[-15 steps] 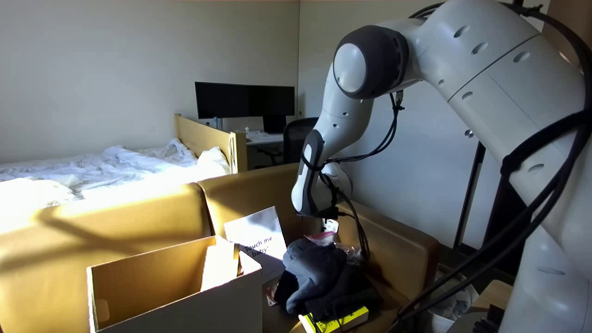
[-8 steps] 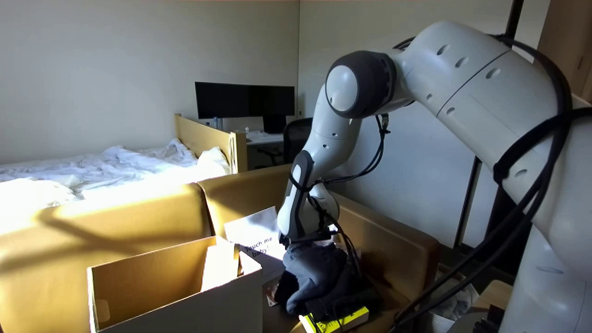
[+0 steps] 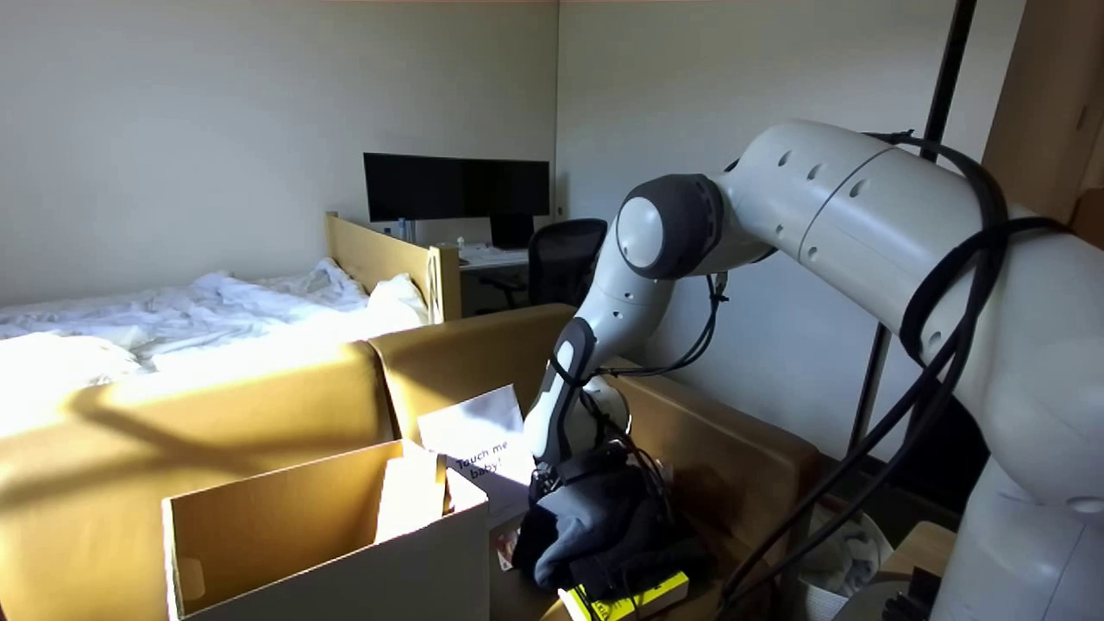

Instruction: Put a book and hoodie from the couch into the box

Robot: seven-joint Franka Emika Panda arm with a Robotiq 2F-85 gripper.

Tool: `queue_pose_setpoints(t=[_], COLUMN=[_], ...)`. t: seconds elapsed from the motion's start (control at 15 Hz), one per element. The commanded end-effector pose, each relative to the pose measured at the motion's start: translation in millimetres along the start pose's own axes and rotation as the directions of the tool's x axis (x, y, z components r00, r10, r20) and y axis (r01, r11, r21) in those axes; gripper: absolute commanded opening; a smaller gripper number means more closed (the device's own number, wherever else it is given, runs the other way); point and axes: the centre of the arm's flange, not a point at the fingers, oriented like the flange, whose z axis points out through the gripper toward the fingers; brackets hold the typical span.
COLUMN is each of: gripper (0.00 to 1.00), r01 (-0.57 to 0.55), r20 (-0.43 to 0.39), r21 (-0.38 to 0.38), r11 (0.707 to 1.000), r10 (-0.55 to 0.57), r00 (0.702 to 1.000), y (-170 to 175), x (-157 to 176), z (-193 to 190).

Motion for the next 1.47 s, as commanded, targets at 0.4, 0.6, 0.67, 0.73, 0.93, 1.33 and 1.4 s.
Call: queue_pose_setpoints(t=[0.4, 0.6, 0.67, 0.73, 0.93, 1.33, 1.4], gripper=[0.27, 0.08, 0.03, 0.01, 0.0, 0.0, 0.0], r01=[-0.288, -0.416, -0.441, -0.462, -0.462, -0.439, -0.412], r20=[0.074, 0.113, 0.083, 0.07, -0.046, -0.368, -0.443], r21=[0.158, 0.182, 0.203, 0.216, 0.245, 0.268, 0.252], r11=[0.945, 0.891, 0.874, 0.86, 0.852, 0.858, 0.876], r10=[0.279, 0.401, 0.433, 0.459, 0.486, 0.512, 0.483], r00=[0.957, 0.909, 0.897, 0.886, 0.873, 0.776, 0.756], y=[7.4, 2.5, -5.3, -11.8, -31.6, -33.7, -33.0], x=[38.3, 41.5, 40.8, 40.4, 34.7, -15.5, -25.6], z=[12.2, 13.5, 10.3, 8.4, -6.9, -72.6, -83.5])
